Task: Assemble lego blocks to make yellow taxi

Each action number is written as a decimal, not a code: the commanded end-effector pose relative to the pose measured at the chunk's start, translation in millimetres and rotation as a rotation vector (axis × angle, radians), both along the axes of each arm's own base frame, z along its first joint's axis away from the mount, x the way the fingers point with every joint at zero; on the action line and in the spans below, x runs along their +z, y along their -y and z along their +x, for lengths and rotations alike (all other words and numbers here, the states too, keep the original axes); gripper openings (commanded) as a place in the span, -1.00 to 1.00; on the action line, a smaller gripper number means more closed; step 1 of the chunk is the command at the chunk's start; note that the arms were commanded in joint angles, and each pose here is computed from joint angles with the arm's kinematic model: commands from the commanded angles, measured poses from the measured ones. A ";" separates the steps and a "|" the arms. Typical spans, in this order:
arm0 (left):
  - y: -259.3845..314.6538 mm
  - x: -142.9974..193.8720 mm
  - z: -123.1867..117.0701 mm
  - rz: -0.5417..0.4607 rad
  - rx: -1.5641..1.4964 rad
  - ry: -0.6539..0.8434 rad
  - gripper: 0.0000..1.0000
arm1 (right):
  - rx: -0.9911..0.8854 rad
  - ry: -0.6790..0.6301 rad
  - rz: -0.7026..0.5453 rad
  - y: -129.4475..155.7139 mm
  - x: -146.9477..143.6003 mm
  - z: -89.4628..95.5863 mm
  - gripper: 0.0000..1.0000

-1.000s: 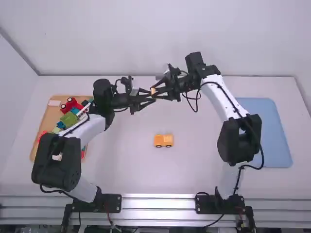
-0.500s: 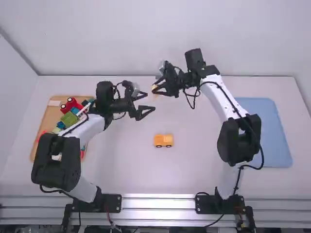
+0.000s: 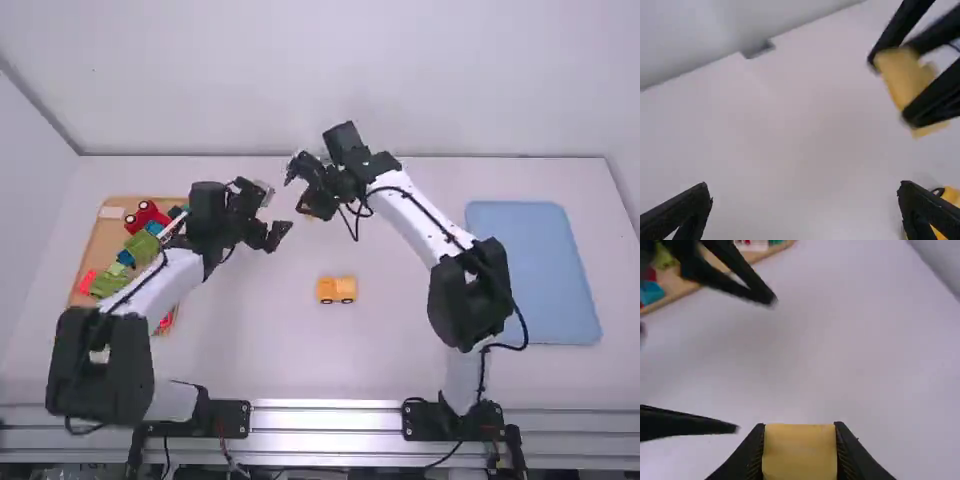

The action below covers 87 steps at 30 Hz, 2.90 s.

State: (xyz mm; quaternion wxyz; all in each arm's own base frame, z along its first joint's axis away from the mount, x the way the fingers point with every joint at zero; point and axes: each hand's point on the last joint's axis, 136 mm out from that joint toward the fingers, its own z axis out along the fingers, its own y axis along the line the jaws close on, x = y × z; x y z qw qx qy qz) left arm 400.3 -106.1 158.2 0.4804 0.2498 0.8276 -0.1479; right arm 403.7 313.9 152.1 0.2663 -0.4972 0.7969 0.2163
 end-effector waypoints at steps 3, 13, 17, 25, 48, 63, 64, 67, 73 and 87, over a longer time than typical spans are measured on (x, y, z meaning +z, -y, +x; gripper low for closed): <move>-38.2 36.1 -32.4 0.101 0.184 0.164 0.98 | -0.027 -0.024 -0.059 0.2 -20.2 -5.0 -0.57; -95.7 72.3 -114.7 0.040 0.527 0.399 0.98 | 0.219 -0.048 -0.264 -33.4 -79.9 -64.3 -0.57; -114.4 82.7 -138.5 0.002 0.635 0.507 0.98 | 0.352 -0.067 -0.375 -37.6 -109.1 -94.2 -0.57; -120.3 86.6 -158.8 -0.011 0.661 0.569 0.98 | 0.424 -0.087 -0.528 -39.5 -146.2 -123.8 -0.61; -120.6 85.8 -158.7 -0.002 0.659 0.568 0.98 | 0.421 -0.083 -0.585 -36.6 -170.2 -121.5 0.72; -85.2 103.9 -156.2 -0.115 0.460 0.604 0.98 | 0.285 0.037 -0.195 -39.5 -20.2 -63.7 0.97; -85.2 103.9 -156.2 -0.115 0.460 0.604 0.98 | 0.285 0.037 -0.195 -39.5 -20.2 -63.7 0.97; -79.1 95.2 -138.0 -0.036 0.413 0.552 0.98 | 0.335 0.065 -0.055 -16.2 11.2 -67.7 0.97; -43.6 84.3 -102.9 0.044 0.177 0.409 0.98 | 0.157 0.132 0.018 22.6 6.4 -48.7 0.97; 56.1 -2.6 -82.2 0.055 -0.863 0.208 0.98 | -0.150 0.361 0.180 120.0 -10.7 -62.4 0.96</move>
